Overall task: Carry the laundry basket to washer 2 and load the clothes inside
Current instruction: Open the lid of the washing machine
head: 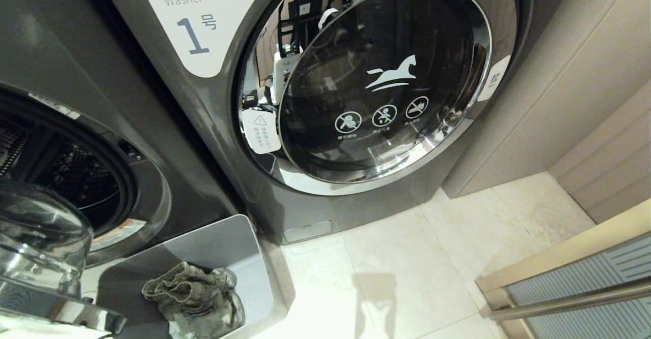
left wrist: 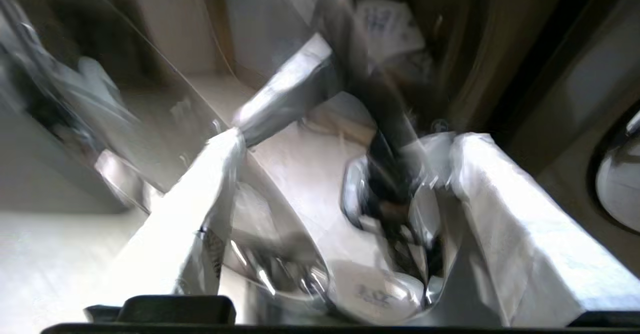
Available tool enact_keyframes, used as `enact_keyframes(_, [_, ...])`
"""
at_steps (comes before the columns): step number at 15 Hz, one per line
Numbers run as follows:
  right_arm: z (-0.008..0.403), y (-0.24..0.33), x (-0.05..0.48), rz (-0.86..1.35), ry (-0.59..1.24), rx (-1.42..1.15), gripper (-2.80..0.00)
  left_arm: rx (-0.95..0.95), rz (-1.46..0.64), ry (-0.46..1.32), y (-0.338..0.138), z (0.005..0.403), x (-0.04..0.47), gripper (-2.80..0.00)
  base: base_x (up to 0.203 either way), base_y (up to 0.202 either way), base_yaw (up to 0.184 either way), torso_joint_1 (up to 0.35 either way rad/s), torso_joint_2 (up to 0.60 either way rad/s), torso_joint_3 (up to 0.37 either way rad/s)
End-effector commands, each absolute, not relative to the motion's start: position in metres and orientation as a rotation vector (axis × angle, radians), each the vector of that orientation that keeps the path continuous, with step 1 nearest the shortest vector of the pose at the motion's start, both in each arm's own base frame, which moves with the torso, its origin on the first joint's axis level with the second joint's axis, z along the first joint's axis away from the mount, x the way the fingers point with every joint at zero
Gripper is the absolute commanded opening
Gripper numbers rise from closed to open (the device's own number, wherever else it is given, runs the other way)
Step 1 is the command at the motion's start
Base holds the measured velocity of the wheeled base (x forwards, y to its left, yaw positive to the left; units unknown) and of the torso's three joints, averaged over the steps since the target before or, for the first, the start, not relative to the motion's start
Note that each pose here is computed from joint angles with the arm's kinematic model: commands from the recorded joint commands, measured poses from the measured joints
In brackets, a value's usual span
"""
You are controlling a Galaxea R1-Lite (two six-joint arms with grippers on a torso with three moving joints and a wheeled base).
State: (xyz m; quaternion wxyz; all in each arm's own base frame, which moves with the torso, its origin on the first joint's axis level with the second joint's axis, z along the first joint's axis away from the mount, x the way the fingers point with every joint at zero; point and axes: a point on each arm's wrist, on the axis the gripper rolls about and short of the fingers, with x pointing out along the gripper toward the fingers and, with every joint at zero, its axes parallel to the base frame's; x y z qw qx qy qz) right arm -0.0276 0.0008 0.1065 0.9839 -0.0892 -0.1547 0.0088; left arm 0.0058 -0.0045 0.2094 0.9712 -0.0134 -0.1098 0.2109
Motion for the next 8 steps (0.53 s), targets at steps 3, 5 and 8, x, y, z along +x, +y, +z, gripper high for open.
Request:
enact_keyframes(3, [0.096, 0.001, -0.024, 0.022, -0.273, -0.18, -2.8, 0.061, 0.524, -0.378, -0.025, 0.235, -0.017, 0.0, 0.0, 0.0, 0.0, 0.0, 0.0, 0.0])
enact_keyframes(5, [0.096, 0.001, -0.024, 0.022, -0.273, -0.18, -2.8, 0.091, 0.597, -0.417, -0.03, 0.239, -0.022, 0.0, 0.0, 0.0, 0.0, 0.0, 0.0, 0.0])
enact_keyframes(8, [0.096, 0.001, -0.024, 0.022, -0.273, -0.18, -2.8, 0.105, 0.615, -0.438, -0.033, 0.244, -0.025, 0.0, 0.0, 0.0, 0.0, 0.0, 0.0, 0.0])
